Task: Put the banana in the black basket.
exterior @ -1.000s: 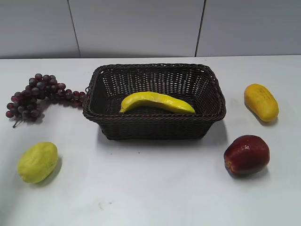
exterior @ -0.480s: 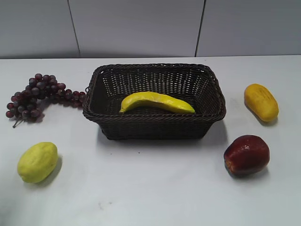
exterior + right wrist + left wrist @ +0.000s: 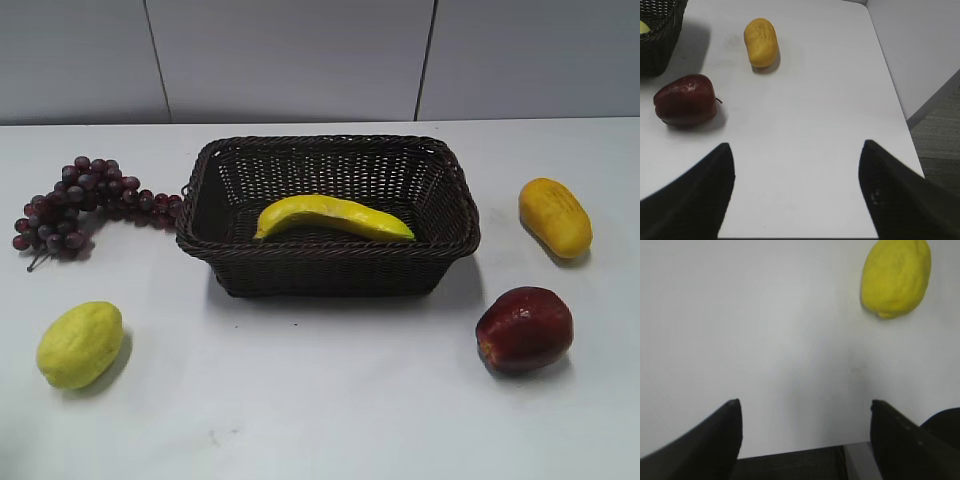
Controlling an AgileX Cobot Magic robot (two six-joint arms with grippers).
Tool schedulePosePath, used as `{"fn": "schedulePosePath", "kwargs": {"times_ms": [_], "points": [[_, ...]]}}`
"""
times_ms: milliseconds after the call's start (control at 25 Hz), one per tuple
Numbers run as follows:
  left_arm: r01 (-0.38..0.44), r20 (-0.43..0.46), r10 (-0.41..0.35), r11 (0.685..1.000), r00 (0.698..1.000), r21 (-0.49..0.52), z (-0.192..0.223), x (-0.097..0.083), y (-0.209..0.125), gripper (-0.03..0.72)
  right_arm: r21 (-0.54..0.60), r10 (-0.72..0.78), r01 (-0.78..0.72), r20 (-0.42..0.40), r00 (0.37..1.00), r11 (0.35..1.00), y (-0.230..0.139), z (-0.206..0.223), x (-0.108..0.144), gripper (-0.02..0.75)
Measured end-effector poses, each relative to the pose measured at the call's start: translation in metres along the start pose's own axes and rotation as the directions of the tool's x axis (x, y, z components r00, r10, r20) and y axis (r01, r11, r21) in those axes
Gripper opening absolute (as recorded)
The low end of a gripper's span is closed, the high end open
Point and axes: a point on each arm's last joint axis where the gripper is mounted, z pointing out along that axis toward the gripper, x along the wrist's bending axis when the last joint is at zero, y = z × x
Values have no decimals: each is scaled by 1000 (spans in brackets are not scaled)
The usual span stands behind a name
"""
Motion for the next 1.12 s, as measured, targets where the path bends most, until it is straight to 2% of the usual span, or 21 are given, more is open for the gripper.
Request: {"fn": "schedulePosePath", "kwargs": {"times_ms": [160,520,1120], "points": [[4,-1,-4,1000,1000,-5,7,-2,-24,593,0,1,-1,0,1000,1000,0,0,0,589],[20,-14,-22,989,1000,-145,-11,-8,-49,593,0,0,0,0,1000,1000,0,0,0,589],[-23,-49,3,918,999,-397,-39,-15,-79,593,0,0,0,0,1000,1000,0,0,0,589]]}}
